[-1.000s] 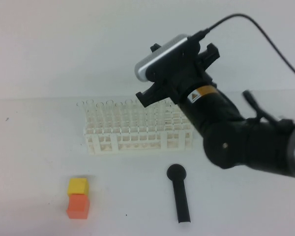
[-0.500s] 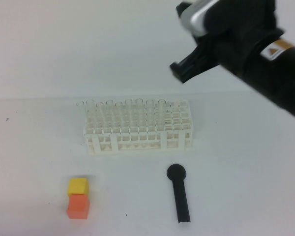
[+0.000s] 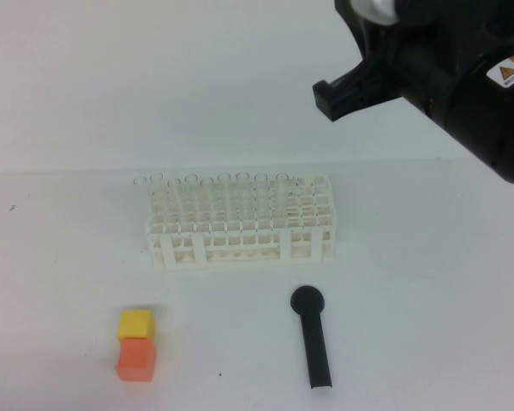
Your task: Place the test tubes
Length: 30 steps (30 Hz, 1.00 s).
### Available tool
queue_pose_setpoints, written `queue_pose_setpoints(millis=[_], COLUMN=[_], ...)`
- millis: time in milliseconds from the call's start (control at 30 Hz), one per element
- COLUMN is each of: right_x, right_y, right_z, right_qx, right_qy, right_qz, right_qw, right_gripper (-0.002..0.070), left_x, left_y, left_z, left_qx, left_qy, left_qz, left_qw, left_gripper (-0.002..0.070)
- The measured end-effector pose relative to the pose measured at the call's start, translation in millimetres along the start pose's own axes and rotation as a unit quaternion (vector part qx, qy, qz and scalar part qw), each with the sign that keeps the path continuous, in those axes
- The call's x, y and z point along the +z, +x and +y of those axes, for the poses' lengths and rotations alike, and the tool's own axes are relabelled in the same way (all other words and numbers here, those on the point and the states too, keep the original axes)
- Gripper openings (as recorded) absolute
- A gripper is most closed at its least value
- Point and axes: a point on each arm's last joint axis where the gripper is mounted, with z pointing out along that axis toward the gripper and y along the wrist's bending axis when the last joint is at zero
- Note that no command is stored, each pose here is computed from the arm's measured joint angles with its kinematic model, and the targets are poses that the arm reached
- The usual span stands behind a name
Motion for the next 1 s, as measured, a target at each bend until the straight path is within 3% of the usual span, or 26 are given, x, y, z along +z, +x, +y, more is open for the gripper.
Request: queue_pose_setpoints(millis=[167,333,600,733,900,1000], right_x=[1,1,-29,-78,-156,-192], right_y=[-2,2,-2,-15,-23,-22], right_z=[-6,-6,-7,-33,-86,-103], right_qx=[0.009,-0.015,-0.019,-0.018,-0.006,-0.013], right_qy=[0.037,0.034,-0.027,0.001,0.097,0.154], right_qz=[-0.014,0.003,0.07,0.057,0.008,-0.016], right_qw=[0.999,0.999,0.997,0.998,0.995,0.988], right_gripper=[-0.0001,-0.0001,-0.0001,-0.0001,-0.0001,-0.0001], left_x=[0,0,0,0,0,0], left_y=[0,0,0,0,0,0], left_z=[0.0,0.0,0.1,0.1,0.1,0.1], left_qx=[0.0,0.001,0.001,0.001,0.001,0.001], left_qy=[0.0,0.0,0.0,0.0,0.0,0.0], left_qz=[0.0,0.0,0.0,0.0,0.0,0.0], left_qw=[1.0,1.0,1.0,1.0,1.0,1.0], left_gripper=[-0.0001,-0.0001,-0.0001,-0.0001,-0.0001,-0.0001])
